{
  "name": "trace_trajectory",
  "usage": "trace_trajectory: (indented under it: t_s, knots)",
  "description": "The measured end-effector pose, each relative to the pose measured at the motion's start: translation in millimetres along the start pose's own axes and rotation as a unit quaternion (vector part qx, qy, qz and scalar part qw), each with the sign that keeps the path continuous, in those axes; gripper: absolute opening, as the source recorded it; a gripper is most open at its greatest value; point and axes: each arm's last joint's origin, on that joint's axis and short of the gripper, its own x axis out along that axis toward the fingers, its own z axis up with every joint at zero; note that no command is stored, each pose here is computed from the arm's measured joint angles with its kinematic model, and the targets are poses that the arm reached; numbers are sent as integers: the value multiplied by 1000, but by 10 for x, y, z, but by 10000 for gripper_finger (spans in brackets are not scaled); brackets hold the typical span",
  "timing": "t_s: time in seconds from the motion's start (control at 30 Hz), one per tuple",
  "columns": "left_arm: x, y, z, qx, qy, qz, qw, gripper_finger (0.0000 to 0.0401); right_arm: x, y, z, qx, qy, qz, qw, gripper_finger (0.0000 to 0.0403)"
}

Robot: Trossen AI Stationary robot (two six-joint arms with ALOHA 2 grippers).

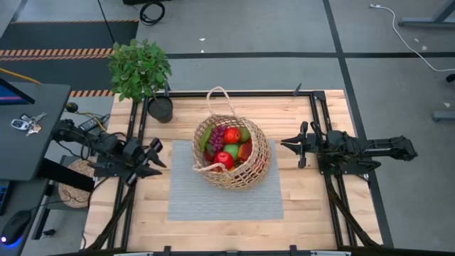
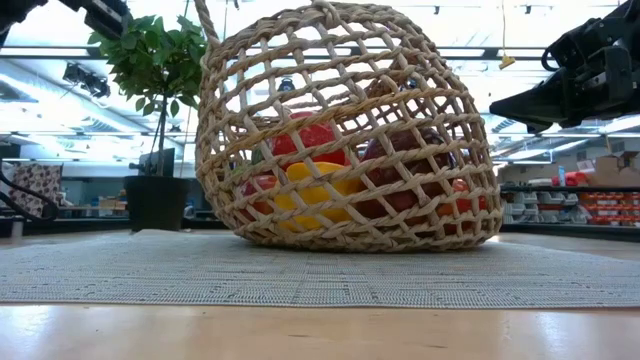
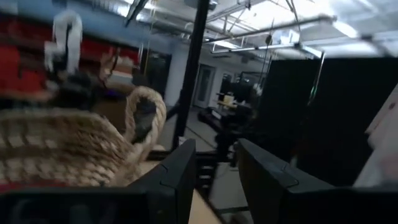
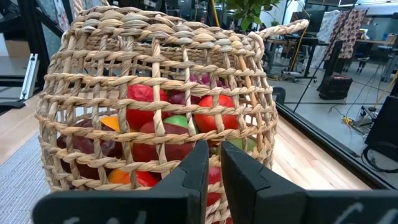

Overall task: Build produce basket
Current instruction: Return to Home Position

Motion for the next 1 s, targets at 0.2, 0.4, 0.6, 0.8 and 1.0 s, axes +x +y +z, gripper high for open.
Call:
trace_trajectory:
  t_s: [0.2, 0.4, 0.6, 0.8, 1.0]
  knots:
    - [-1, 1, -16, -55, 8, -1, 998, 124, 0, 0, 0, 0, 0, 0, 1000, 50]
    - [0, 0, -8, -96, 5, -2, 995, 127, 0, 0, 0, 0, 0, 0, 1000, 50]
    - [-45, -28, 15, -29, -3, -19, 999, 126, 0, 0, 0, 0, 0, 0, 1000, 50]
    - [-130, -12, -122, -15, 8, -39, 999, 130, 0, 0, 1, 0, -1, 0, 1000, 50]
    - [-228, 74, -453, 2, -17, -35, 999, 126, 0, 0, 7, 1, -4, 0, 1000, 50]
